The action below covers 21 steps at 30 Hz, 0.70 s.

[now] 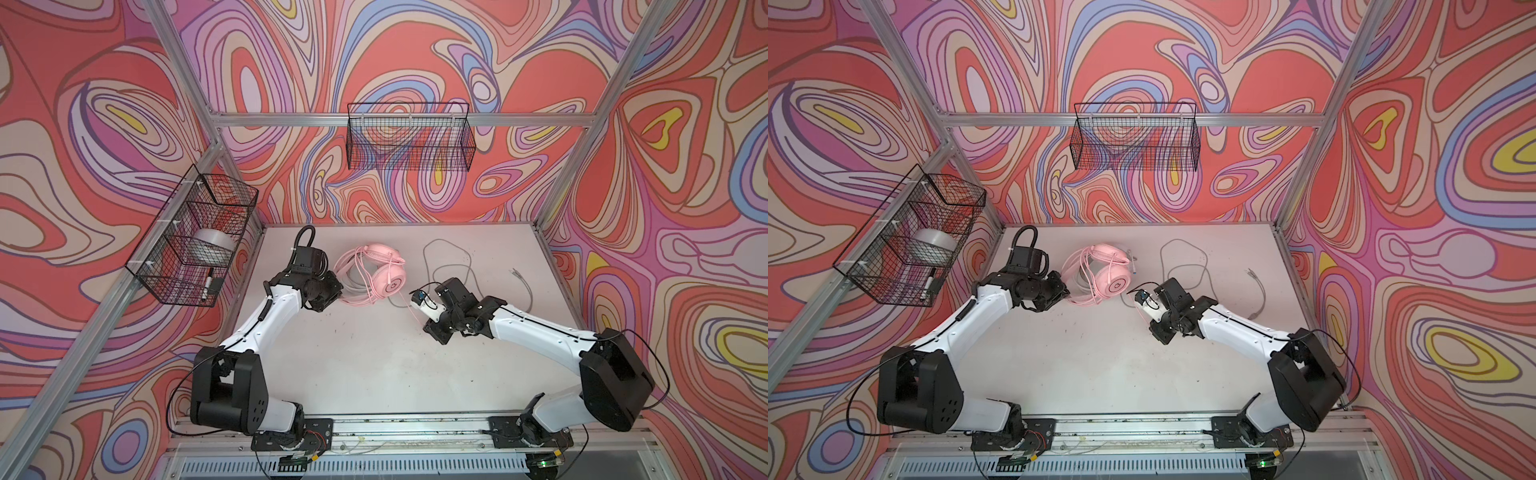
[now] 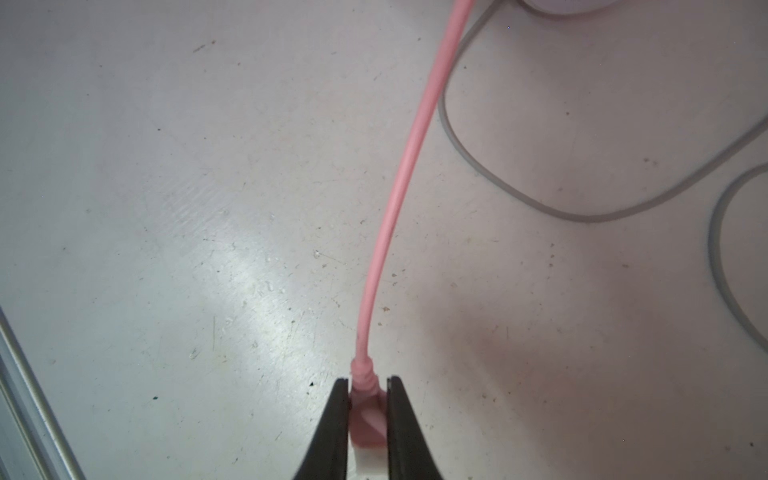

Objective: Wrap the headphones

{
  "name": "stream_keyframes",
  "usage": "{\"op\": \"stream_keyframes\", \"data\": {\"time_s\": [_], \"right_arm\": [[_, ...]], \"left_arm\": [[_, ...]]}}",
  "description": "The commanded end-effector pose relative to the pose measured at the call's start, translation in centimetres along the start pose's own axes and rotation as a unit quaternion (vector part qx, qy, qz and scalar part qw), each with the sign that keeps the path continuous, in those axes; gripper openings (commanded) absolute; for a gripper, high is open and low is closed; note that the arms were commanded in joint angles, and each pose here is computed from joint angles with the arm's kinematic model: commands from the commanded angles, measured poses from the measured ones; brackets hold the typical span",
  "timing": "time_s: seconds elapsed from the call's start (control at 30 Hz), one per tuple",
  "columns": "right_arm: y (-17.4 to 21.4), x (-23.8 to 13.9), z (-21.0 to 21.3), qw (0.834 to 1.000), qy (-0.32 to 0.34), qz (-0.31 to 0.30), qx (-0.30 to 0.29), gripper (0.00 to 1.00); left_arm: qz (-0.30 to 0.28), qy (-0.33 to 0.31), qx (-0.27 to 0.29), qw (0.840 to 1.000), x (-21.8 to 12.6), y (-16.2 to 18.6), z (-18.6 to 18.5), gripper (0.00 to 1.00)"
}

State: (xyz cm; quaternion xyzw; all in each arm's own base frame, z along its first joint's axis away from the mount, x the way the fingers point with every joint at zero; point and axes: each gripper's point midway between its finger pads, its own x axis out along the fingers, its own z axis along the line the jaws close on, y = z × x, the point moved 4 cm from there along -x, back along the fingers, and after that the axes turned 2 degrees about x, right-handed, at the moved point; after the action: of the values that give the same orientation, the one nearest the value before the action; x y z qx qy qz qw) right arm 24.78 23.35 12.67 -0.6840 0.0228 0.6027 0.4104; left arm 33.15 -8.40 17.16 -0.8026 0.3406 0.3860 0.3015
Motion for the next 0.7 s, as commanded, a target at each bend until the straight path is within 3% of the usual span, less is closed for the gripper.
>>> {"op": "stream_keyframes", "data": {"time_s": [0.0, 0.33, 0.67], "right_arm": [[-1.1, -0.5, 1.5, 0.999, -0.018, -0.008, -0.049, 0.00], [-0.9, 0.2, 5.3, 0.990, -0.066, 0.013, -0.125, 0.00], [-3.3, -1.2, 6.1, 0.978, -0.068, -0.008, -0.196, 0.00]], "left_arm": [[-0.028, 0.003, 0.002, 1.000, -1.0, -1.2, -1.7, 0.00], [-0.041, -0.032, -0.001, 0.999, -0.5, -1.7, -2.0, 0.00], [-0.020, -0.101, 0.073, 0.992, 1.3, -0.1, -3.1, 0.00]]}}
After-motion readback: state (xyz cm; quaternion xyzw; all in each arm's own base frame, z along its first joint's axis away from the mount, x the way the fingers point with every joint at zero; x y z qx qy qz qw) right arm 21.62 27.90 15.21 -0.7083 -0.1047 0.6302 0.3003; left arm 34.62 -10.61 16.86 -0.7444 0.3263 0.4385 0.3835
